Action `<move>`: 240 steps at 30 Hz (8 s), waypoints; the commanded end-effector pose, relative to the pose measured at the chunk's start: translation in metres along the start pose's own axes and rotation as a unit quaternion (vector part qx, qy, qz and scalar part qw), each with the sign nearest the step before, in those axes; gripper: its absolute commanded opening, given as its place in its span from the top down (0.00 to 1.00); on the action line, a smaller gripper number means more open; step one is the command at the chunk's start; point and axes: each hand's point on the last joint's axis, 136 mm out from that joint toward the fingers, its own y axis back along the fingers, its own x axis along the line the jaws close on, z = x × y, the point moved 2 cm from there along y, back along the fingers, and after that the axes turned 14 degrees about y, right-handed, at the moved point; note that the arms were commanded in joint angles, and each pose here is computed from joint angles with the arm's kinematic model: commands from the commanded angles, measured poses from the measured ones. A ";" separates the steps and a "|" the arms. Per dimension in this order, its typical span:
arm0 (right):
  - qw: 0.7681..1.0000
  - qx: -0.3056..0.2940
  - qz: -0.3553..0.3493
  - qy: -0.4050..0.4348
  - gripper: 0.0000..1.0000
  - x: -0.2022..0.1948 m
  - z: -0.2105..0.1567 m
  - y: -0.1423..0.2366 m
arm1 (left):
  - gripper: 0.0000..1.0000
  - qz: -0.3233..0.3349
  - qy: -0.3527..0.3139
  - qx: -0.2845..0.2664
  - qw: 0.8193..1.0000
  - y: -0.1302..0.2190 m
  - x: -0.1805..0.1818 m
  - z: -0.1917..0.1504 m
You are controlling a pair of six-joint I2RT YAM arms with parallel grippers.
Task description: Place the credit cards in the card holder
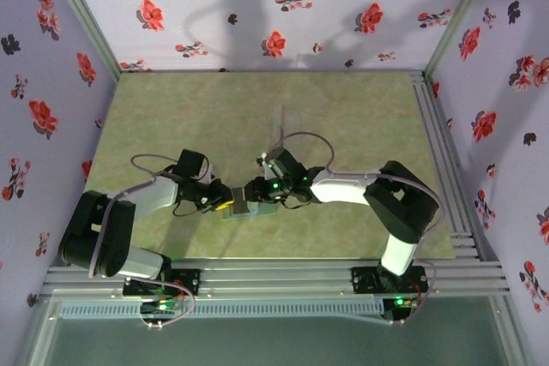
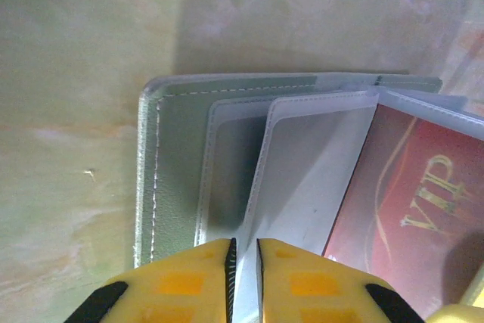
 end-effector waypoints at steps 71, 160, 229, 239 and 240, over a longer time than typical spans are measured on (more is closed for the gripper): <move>0.998 -0.023 -0.041 0.049 0.27 -0.014 -0.009 0.004 | 0.63 -0.131 0.027 0.020 0.991 0.004 -0.038 0.017; 0.984 -0.136 -0.099 -0.054 0.72 -0.068 0.164 0.084 | 0.58 0.031 -0.017 -0.069 0.997 0.038 0.025 0.009; 0.991 -0.032 -0.086 -0.099 0.09 -0.090 0.124 0.099 | 0.54 -0.141 -0.053 -0.002 0.989 -0.081 -0.162 0.083; 0.995 -0.043 -0.057 -0.070 0.16 -0.074 0.129 0.089 | 0.55 -0.151 -0.043 0.012 0.988 -0.090 -0.159 0.081; 0.995 -0.046 -0.053 -0.067 0.18 -0.072 0.131 0.089 | 0.55 -0.150 -0.042 0.012 0.988 -0.091 -0.158 0.081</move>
